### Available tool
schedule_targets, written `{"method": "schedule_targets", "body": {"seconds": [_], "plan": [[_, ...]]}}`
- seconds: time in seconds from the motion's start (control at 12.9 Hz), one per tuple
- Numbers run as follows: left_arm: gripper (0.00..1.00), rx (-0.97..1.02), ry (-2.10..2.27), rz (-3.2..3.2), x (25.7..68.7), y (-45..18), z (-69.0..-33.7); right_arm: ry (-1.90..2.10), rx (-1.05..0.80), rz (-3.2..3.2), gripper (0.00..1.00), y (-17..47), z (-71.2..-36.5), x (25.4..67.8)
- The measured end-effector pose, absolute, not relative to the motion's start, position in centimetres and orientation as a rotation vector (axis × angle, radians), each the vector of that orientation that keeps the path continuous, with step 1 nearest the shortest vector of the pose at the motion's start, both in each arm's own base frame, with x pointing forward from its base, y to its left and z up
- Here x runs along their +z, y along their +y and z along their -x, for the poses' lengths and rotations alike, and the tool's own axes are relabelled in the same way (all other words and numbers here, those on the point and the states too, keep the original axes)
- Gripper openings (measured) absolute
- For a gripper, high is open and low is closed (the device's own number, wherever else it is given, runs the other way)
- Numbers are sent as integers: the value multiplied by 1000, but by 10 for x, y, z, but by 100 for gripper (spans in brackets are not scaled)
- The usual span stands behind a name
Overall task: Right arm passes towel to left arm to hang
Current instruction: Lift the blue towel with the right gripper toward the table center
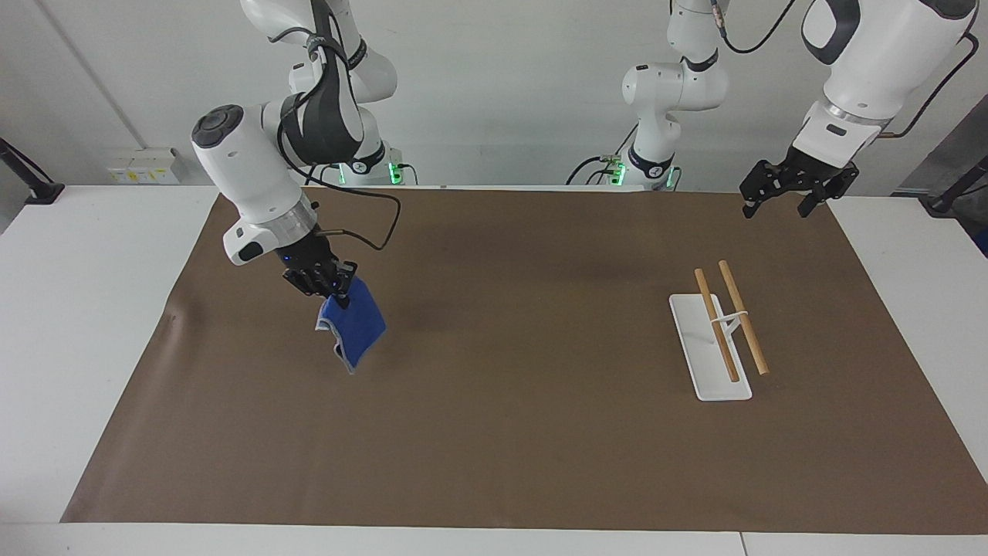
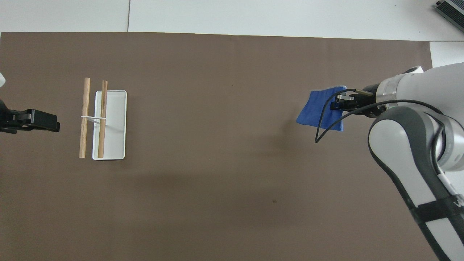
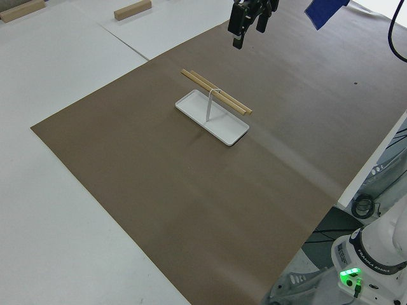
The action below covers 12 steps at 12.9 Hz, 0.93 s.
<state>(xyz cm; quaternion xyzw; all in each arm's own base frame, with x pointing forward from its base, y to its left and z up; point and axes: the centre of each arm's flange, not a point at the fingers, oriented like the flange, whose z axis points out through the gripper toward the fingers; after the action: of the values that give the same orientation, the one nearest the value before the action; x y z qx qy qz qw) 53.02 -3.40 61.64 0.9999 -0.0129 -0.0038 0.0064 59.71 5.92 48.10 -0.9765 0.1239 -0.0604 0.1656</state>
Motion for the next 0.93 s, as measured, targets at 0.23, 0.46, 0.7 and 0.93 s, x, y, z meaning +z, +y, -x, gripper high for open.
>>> {"method": "schedule_targets", "body": {"seconds": [0.23,0.46,0.7,0.93], "plan": [[100,-12,-41,-3128,616,-34,-530,474,-157,2584,9,56,-599,492],[100,-12,-41,-3128,616,-34,-530,596,-132,2365,9,49,-602,499],[100,-13,-47,-3129,616,-36,-530,711,-76,2169,9,55,-603,506],[100,-13,-69,-3129,616,-44,-529,803,2,2020,9,74,-603,512]]}}
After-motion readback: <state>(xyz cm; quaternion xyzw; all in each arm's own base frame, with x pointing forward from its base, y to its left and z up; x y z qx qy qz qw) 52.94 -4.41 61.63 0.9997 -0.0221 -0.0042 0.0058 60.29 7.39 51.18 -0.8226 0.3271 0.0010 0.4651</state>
